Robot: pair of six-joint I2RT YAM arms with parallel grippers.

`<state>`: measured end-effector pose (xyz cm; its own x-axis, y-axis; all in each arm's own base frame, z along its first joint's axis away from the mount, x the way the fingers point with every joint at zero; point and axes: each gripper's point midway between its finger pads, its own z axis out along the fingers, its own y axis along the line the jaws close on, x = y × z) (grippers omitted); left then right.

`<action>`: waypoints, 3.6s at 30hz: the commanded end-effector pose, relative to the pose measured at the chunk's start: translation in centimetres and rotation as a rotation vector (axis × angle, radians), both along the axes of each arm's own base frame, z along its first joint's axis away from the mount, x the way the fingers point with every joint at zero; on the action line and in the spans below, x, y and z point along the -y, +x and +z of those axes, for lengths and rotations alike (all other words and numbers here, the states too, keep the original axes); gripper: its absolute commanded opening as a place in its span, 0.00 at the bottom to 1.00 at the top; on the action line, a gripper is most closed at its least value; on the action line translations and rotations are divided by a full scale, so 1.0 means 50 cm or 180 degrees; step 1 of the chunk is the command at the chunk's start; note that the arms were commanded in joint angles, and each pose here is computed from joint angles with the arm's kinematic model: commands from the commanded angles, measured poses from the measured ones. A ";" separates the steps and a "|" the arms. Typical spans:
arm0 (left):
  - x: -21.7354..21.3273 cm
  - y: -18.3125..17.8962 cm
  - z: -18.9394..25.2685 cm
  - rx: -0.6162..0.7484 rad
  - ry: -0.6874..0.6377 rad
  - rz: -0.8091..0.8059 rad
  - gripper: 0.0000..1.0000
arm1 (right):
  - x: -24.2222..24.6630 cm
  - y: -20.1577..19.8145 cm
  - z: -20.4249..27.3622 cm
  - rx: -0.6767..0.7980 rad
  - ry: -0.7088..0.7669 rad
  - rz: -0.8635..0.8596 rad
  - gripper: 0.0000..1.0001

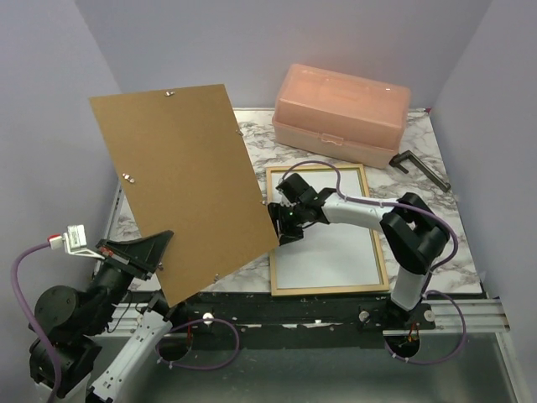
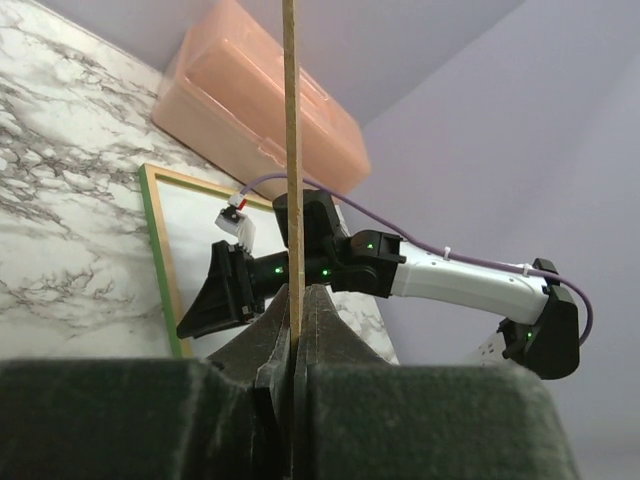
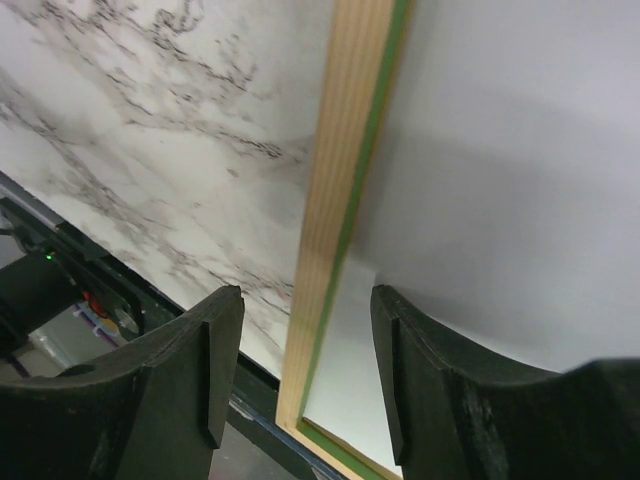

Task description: Put the photo into the frame

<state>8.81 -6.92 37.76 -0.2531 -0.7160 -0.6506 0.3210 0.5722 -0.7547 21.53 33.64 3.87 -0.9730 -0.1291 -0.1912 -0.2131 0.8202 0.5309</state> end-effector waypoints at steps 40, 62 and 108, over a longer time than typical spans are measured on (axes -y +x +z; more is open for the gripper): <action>0.001 -0.016 0.070 0.0510 -0.0269 -0.0064 0.00 | -0.086 -0.002 0.095 0.0026 0.0542 -0.0034 0.66; 0.155 0.088 -0.026 0.0042 -0.0404 -0.0902 0.00 | 0.261 0.085 0.127 0.0109 0.0544 -0.0884 0.67; 0.260 0.154 -0.139 -0.0214 -0.1124 -0.1705 0.00 | 0.272 -0.021 0.555 0.0826 0.3418 0.0109 0.43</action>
